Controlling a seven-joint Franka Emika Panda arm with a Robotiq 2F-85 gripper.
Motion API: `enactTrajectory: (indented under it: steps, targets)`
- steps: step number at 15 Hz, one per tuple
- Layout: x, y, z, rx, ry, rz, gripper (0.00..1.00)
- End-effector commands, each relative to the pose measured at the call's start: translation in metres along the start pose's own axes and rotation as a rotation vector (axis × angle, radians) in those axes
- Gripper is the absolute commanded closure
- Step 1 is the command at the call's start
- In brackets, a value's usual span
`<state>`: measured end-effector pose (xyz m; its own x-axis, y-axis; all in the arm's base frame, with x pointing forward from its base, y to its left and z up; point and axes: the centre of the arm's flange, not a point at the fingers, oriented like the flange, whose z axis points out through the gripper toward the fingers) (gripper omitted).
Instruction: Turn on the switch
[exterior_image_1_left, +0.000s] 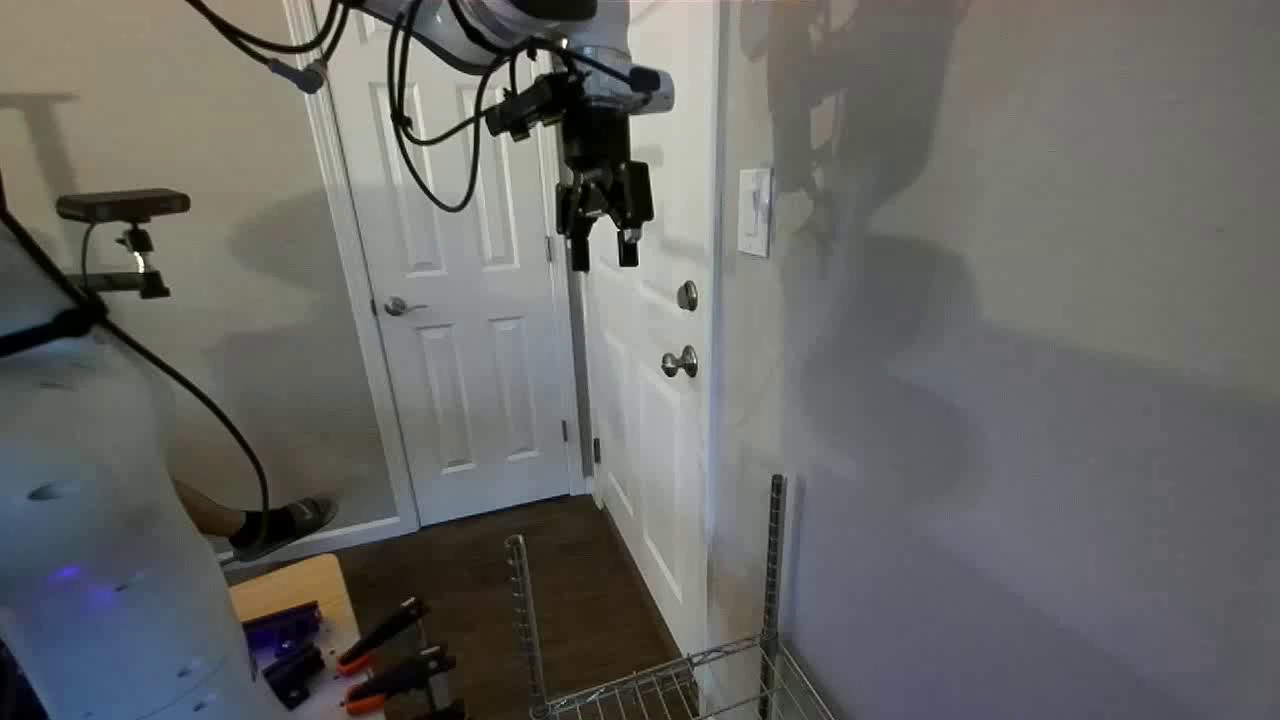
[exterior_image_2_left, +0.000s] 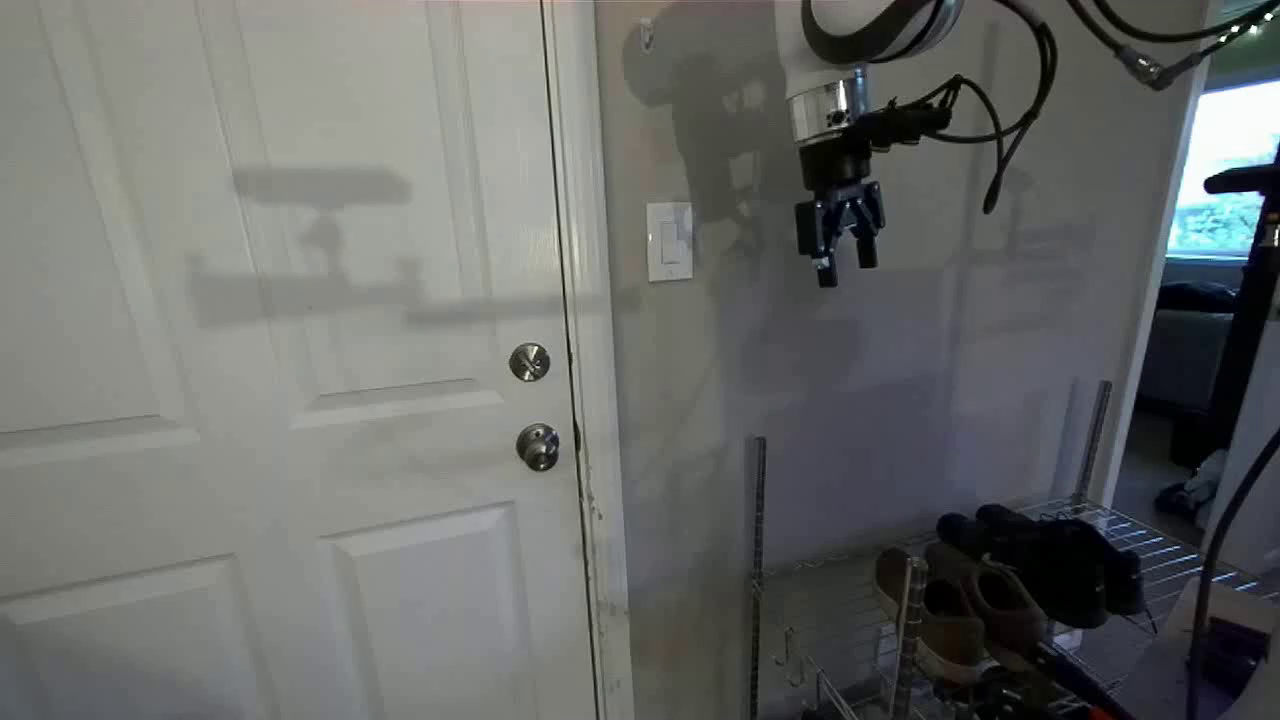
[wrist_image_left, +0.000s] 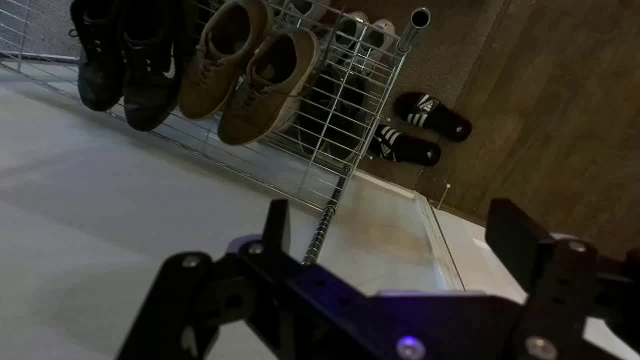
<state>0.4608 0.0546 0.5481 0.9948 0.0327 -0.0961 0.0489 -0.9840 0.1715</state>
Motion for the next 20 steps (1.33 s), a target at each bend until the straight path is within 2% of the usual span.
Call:
enactTrajectory:
  steps: [1,16,17,20]
  targets:
    - [0.0000,0.0000,0.0000,0.000,0.000,0.000,0.00]
    - [-0.0003,-0.0038,-0.0005,0.013,0.007,-0.019,0.00]
    - [-0.0002,-0.0044,-0.0003,0.018,0.008,-0.019,0.18]
    - [0.0037,-0.0040,0.0008,0.032,0.023,-0.027,0.40]
